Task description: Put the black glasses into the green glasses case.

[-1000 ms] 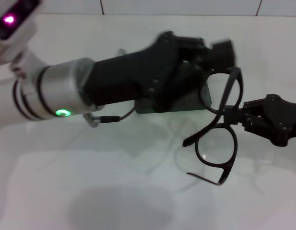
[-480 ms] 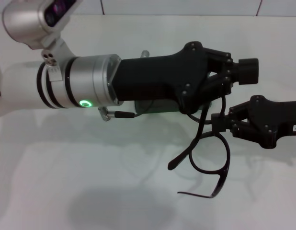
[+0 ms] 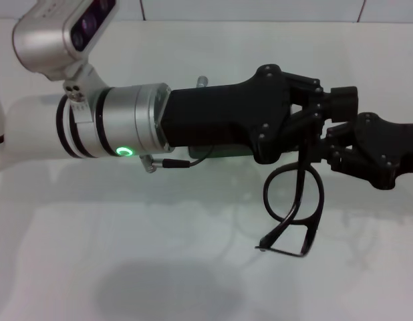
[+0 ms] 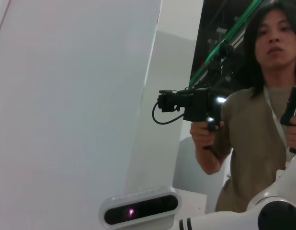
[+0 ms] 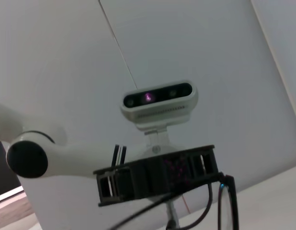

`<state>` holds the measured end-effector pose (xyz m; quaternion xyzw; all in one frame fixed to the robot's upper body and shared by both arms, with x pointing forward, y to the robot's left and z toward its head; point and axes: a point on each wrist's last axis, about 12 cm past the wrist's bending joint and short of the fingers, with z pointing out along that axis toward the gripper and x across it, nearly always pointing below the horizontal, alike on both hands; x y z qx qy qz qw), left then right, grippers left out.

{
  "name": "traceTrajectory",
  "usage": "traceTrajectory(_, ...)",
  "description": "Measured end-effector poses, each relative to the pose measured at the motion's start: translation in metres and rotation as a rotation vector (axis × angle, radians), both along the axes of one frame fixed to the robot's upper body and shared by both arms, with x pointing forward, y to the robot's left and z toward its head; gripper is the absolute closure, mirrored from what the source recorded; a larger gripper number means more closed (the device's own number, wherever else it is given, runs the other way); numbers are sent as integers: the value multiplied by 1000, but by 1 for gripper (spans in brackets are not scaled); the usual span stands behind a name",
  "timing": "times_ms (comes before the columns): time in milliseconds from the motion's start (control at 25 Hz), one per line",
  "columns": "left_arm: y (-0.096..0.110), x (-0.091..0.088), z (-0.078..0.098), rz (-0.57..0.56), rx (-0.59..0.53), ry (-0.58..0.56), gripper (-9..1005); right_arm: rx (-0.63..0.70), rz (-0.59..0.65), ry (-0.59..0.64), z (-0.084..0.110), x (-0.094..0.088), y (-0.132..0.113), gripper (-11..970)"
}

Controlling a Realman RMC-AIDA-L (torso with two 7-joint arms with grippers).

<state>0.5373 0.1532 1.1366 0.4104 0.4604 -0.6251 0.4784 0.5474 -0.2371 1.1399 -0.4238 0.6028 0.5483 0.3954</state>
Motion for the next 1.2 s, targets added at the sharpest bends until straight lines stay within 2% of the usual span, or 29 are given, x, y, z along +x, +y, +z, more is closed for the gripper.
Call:
traceTrajectory(440,11,-8,-2,74,-94,-71,961,30,-54,-5,2,3,-7,908)
traceTrajectory(1200,6,-14,-17,111,-39,-112,962,49,-52,-10,4,4,-2,904)
